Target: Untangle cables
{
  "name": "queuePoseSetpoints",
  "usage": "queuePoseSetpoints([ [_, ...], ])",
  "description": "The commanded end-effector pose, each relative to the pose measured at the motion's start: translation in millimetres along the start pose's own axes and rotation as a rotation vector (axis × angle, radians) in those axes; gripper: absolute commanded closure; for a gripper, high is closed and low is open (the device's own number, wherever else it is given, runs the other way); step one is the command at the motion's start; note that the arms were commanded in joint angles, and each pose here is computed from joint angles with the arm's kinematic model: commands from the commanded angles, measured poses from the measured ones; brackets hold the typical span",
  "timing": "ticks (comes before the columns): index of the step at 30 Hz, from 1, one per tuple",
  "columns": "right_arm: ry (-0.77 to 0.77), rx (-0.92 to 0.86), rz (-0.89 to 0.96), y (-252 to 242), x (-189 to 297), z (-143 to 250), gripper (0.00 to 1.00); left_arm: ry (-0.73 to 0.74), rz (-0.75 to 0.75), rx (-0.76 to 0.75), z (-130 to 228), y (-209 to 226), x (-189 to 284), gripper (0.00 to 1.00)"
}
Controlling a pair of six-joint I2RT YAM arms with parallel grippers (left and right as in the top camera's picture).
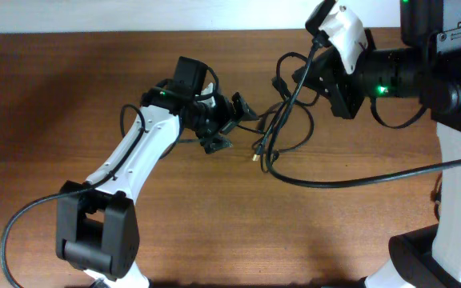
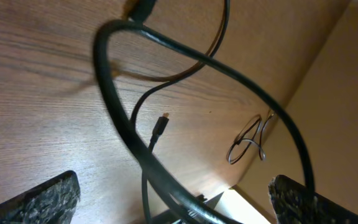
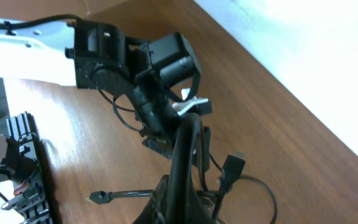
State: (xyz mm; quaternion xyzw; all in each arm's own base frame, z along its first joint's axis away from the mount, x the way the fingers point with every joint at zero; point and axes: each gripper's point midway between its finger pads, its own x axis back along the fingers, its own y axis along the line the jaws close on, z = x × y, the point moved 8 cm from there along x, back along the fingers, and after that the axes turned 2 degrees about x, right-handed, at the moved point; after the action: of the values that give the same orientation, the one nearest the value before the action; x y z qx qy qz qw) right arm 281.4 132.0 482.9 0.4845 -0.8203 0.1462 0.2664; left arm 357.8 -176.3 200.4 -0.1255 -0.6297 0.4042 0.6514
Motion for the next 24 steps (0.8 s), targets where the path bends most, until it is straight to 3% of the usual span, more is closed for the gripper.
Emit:
queuePoseSetpoints([
  [1, -0.044, 0.029, -0.024, 5.1, 5.5, -5.7, 0.96, -0.023, -0.042, -0.005, 2.8, -1.0, -7.6, 0.34],
  [2, -0.044, 0.028, -0.025, 5.2, 5.5, -5.6, 0.96, -0.023, -0.043, -0.005, 2.9, -1.0, -7.7, 0.53],
  [3, -0.044, 0.028, -0.025, 5.3, 5.5, -5.7, 0.96, -0.027, -0.045, -0.006, 2.6, -0.9, -7.6, 0.83],
  [4, -0.045, 0.025, -0.026, 5.4, 5.5, -5.8, 0.96, -0.040, -0.056, -0.005, 1.4, 0.2, -7.5, 1.00],
  [11, -0.002, 0.019, 0.050, -1.7, 5.8, -1.8, 0.96, -0.146, -0.217, 0.025, -4.8, 19.1, -4.2, 1.00],
  [13, 0.061, -0.033, 0.169, -12.6, 7.3, 4.3, 0.96, -0.183, -0.296, 0.044, -6.0, 29.1, -1.0, 1.00],
  [18, 0.337, -0.232, 0.804, -62.0, 42.4, 37.8, 0.96, -0.273, -0.476, 0.117, -15.9, 58.5, 17.8, 1.00],
  [24, 0.353, -0.449, 1.026, -102.5, 95.7, 72.7, 0.96, -0.374, -0.653, 0.236, -33.9, 98.1, 54.3, 1.00],
])
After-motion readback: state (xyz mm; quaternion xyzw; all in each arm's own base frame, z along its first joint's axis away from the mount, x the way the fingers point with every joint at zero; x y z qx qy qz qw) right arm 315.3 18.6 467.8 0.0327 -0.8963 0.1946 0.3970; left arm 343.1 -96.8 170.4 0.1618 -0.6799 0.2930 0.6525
